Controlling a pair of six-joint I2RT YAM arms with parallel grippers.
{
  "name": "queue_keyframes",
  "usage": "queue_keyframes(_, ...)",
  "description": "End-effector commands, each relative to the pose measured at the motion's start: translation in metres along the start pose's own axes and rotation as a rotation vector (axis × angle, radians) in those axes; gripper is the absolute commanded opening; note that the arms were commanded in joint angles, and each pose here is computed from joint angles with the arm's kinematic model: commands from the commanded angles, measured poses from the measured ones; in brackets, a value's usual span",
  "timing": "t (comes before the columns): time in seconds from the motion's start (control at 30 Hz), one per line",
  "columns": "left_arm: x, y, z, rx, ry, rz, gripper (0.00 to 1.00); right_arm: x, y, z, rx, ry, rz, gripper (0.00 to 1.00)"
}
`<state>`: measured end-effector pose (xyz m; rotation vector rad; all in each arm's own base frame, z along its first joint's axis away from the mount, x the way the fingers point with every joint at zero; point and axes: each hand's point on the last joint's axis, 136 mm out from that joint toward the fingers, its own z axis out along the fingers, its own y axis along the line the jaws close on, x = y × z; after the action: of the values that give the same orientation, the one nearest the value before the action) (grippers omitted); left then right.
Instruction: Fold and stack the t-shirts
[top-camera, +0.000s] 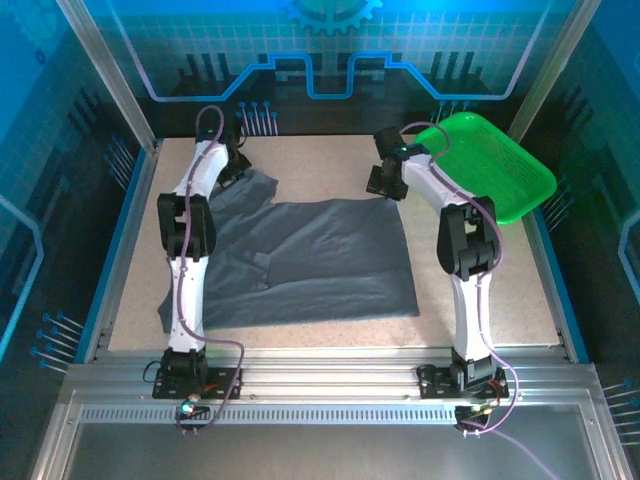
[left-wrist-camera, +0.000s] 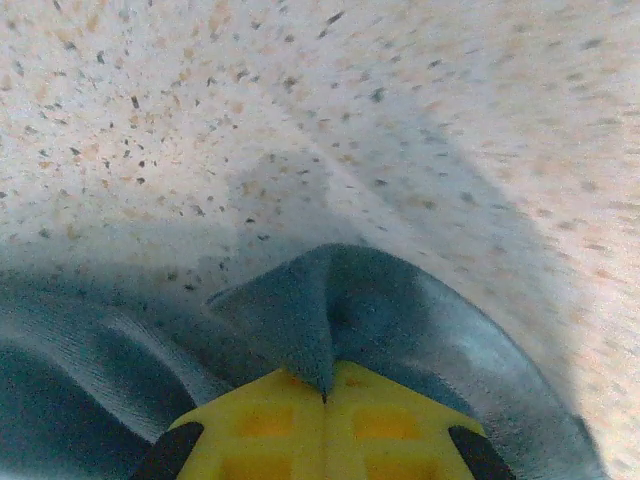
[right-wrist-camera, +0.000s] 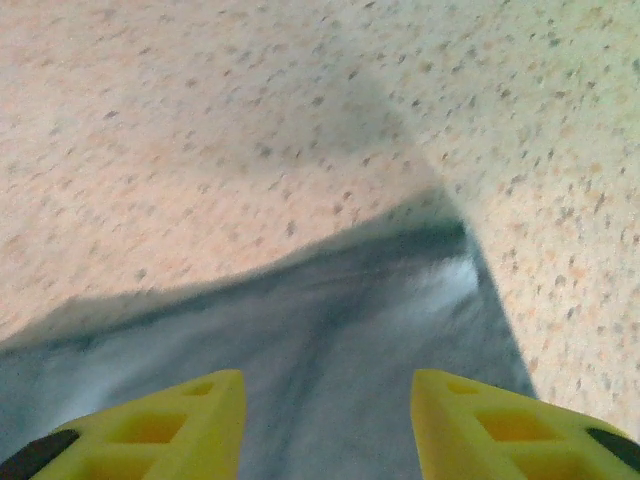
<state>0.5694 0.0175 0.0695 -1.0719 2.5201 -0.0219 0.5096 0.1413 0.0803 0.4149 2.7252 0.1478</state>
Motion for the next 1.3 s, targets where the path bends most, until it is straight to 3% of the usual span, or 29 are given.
queue_keyframes(0.0,-0.017,-0.017,-0.049,0.122,-0.076,0.023,0.00,-0.010,-0.029,0.025,0.131,0.020,-0.003,0.45)
queue_keyframes(0.47,0.011,-0.011,-0.071,0.205,-0.019,0.036,0.00,-0.006,-0.042,0.058,0.191,0.102,0.003,0.42)
queue_keyframes(0.6,0.014,-0.010,-0.076,0.211,-0.013,0.038,0.00,-0.001,-0.043,0.067,0.195,0.132,0.004,0.37)
queue_keyframes(0.73,0.015,-0.008,-0.083,0.214,-0.017,0.037,0.00,-0.001,-0.041,0.069,0.185,0.131,0.002,0.22)
queue_keyframes(0.93,0.018,0.001,-0.101,0.215,-0.033,0.029,0.00,-0.015,-0.034,0.050,0.174,0.056,-0.045,0.00)
queue_keyframes(1.27,0.049,0.062,-0.135,0.187,-0.049,-0.079,0.00,-0.023,-0.011,-0.018,0.053,-0.124,-0.175,0.00)
